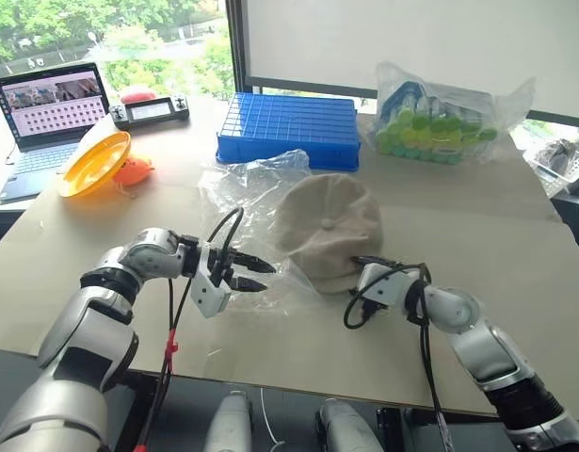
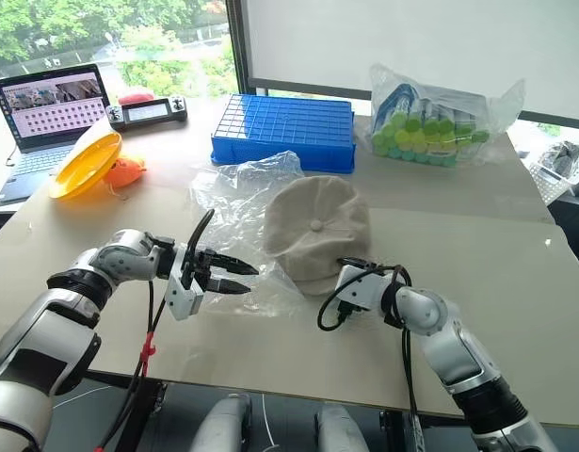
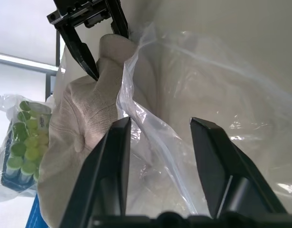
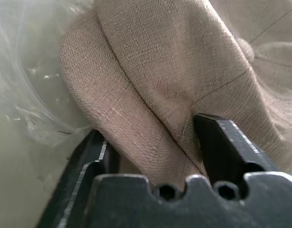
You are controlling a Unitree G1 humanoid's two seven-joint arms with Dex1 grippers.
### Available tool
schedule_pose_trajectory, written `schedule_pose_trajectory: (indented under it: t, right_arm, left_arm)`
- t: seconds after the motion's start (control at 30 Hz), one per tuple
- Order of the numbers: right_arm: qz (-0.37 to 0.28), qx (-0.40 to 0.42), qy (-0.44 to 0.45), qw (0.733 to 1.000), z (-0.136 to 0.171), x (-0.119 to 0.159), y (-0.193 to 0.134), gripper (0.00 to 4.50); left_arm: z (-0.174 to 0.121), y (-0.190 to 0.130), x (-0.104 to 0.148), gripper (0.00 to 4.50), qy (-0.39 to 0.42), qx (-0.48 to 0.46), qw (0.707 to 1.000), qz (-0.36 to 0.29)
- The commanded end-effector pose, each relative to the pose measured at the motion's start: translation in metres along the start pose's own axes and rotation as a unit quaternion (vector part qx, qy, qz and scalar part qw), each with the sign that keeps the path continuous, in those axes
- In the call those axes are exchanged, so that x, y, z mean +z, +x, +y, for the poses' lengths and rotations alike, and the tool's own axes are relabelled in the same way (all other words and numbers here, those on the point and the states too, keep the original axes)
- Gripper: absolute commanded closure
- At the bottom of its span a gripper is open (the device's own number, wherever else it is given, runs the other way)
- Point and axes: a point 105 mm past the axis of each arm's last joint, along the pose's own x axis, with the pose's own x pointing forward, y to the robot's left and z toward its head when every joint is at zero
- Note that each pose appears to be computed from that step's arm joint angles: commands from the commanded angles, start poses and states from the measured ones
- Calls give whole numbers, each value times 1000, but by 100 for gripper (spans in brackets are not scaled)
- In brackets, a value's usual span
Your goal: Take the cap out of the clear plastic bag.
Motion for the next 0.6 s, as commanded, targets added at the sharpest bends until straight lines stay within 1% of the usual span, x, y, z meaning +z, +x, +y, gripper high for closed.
schedule_pose_trajectory:
  t: [0.03, 0.07, 0.13, 0.2, 0.27, 0.33, 0.37, 0.4, 0.43, 0.47, 0.53, 0.57, 0.6]
  right_arm:
    - [14, 30, 46, 998, 7, -10, -4, 1]
    - [7, 26, 63, 998, 1, -8, -7, 0]
    - [-13, 25, 110, 994, -8, -3, -15, 0]
    - [-38, 24, 173, 984, -19, 0, -26, 0]
    - [-69, 49, 245, 966, -23, 5, -40, 0]
    - [-99, 74, 307, 944, -28, 10, -55, 0]
    - [-108, 80, 323, 937, -30, 12, -60, 0]
    - [-135, 91, 348, 923, -33, 18, -68, 0]
    - [-153, 98, 363, 914, -35, 23, -73, 0]
    - [-183, 88, 380, 902, -45, 27, -80, 0]
    - [-239, 19, 424, 873, -73, 25, -90, 0]
    - [-257, -6, 444, 859, -82, 23, -94, 0]
    - [-265, -35, 453, 850, -89, 20, -97, 0]
  left_arm:
    - [3, -6, -6, 93, -42, 8, 999, 18]
    - [3, -7, -12, 59, -97, 7, 995, 29]
    - [10, -12, -13, 4, -205, 13, 979, 13]
    - [18, -19, -6, 4, -308, -4, 951, -19]
    - [24, -30, 10, 4, -420, -43, 905, -55]
    - [33, -43, 26, 4, -517, -70, 848, -88]
    - [36, -47, 32, 4, -548, -78, 827, -97]
    - [43, -54, 39, 4, -584, -79, 799, -116]
    - [47, -58, 44, 4, -606, -80, 781, -129]
    - [55, -65, 47, 4, -631, -67, 758, -153]
    - [71, -74, 38, 4, -672, 20, 716, -188]
    - [75, -77, 31, 4, -688, 64, 696, -197]
    - [78, -78, 16, 4, -696, 132, 681, -185]
